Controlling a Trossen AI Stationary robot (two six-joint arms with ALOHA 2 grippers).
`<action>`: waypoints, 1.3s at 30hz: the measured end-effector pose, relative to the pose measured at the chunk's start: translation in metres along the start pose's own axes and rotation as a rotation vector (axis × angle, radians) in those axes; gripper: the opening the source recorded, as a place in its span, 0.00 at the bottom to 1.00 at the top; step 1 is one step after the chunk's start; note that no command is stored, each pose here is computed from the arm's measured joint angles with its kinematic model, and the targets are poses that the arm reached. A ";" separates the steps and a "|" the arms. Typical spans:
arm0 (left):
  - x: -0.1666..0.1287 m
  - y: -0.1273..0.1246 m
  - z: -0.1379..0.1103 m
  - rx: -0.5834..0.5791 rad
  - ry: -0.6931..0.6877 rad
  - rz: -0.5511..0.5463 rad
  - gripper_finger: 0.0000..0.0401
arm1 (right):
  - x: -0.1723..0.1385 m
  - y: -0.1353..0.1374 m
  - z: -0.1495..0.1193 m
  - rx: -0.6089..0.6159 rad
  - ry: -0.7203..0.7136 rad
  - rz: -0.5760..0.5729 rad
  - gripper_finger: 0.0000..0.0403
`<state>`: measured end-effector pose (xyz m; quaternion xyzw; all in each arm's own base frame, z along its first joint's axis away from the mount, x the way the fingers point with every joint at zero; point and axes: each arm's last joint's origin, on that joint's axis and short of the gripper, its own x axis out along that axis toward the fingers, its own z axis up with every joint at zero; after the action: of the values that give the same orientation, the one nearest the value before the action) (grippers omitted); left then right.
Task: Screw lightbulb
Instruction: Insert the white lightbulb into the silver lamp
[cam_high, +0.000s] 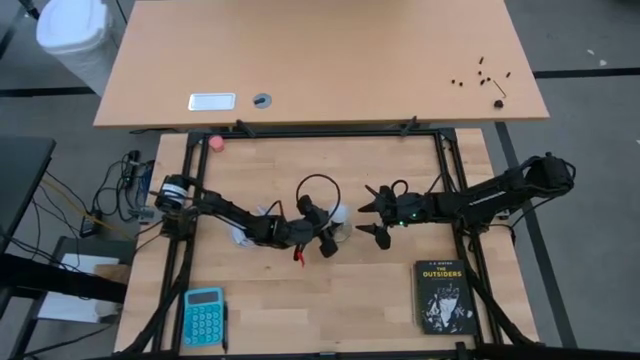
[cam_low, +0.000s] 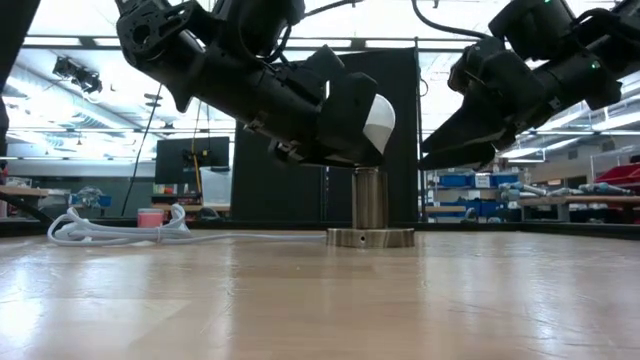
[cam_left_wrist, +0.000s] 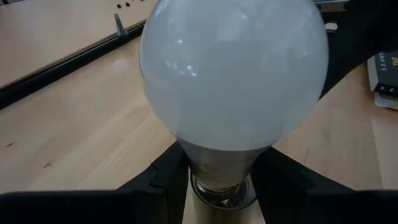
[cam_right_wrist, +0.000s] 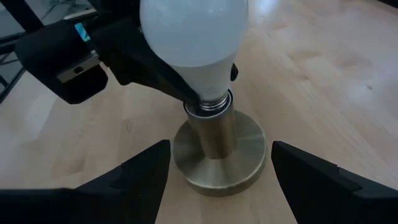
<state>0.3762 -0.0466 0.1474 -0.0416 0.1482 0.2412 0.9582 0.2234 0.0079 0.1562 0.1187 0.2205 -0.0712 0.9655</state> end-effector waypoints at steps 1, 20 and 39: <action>0.001 0.001 0.000 -0.003 0.000 -0.007 0.39 | 0.000 0.000 0.000 0.000 0.000 0.000 0.72; 0.013 0.002 -0.010 0.010 0.008 -0.083 0.39 | 0.000 0.002 -0.002 -0.038 0.035 0.079 0.72; 0.012 -0.001 -0.010 0.020 -0.007 -0.096 0.40 | -0.001 0.010 0.001 -0.164 -0.020 0.139 0.72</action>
<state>0.3838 -0.0439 0.1340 -0.0381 0.1452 0.1938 0.9695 0.2248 0.0172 0.1596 0.0537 0.2073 0.0131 0.9767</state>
